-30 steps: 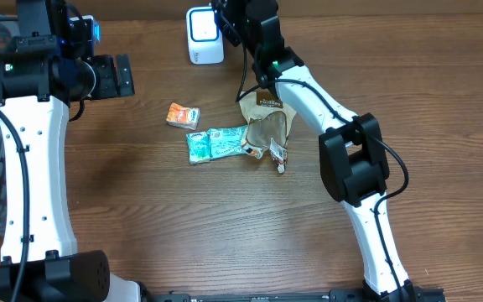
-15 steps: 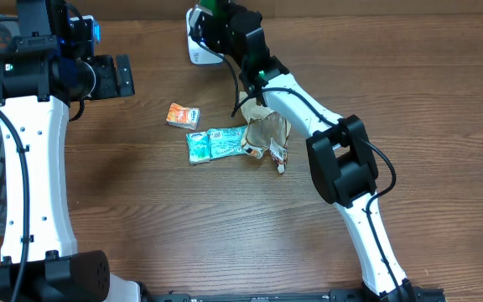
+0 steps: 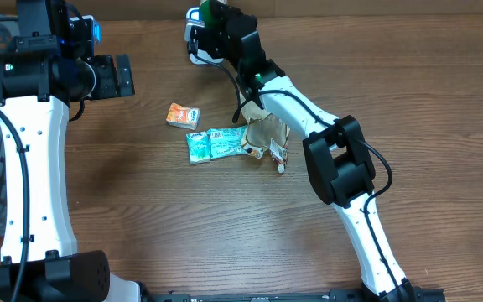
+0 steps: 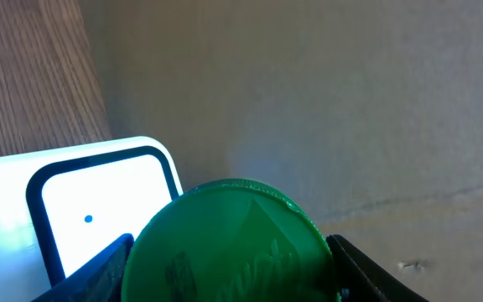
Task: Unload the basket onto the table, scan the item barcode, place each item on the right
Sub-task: 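Hold the jar's side in front of the scanner window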
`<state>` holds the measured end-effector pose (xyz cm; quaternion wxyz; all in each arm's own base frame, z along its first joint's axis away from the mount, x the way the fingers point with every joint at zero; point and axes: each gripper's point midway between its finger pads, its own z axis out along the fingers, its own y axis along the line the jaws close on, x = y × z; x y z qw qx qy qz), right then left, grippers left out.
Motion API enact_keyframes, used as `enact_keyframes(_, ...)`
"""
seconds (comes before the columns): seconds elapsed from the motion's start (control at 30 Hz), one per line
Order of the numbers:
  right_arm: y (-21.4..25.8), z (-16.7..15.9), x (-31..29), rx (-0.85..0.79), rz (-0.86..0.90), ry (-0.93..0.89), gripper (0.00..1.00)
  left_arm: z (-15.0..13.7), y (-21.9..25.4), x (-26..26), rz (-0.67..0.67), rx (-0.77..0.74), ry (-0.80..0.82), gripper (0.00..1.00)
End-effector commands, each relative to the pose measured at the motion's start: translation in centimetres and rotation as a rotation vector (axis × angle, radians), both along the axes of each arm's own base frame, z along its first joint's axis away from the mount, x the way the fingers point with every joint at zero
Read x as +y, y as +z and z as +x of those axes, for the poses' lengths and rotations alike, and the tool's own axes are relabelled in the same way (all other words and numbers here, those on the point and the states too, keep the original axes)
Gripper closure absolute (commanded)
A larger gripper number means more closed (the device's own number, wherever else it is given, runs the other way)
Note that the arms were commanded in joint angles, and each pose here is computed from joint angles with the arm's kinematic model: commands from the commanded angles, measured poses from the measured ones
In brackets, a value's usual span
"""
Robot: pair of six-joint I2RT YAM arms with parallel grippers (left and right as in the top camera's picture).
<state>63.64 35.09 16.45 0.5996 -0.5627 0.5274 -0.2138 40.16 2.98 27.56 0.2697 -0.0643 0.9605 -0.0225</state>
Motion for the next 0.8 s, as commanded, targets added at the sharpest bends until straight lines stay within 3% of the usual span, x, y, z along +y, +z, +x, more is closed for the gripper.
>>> enact_keyframes(0.0,2.3,-0.5,1.1,-0.061,-0.014,0.022,0.73,0.0,1.3,-0.2,0.005,-0.037,-0.018,0.00)
enact_keyframes(0.37,2.6,-1.1,2.3,-0.064,0.007,0.010,0.73,0.0,1.3,-0.2,0.005,-0.037,-0.018,0.00)
enact_keyframes(0.57,8.1,-1.2,1.1,-0.083,0.236,-0.105,0.73,0.0,1.3,-0.2,0.005,-0.036,-0.018,0.01)
enact_keyframes(0.77,15.1,-2.7,-2.8,0.002,0.524,-0.289,0.74,0.0,1.3,-0.2,0.005,-0.037,-0.018,0.00)
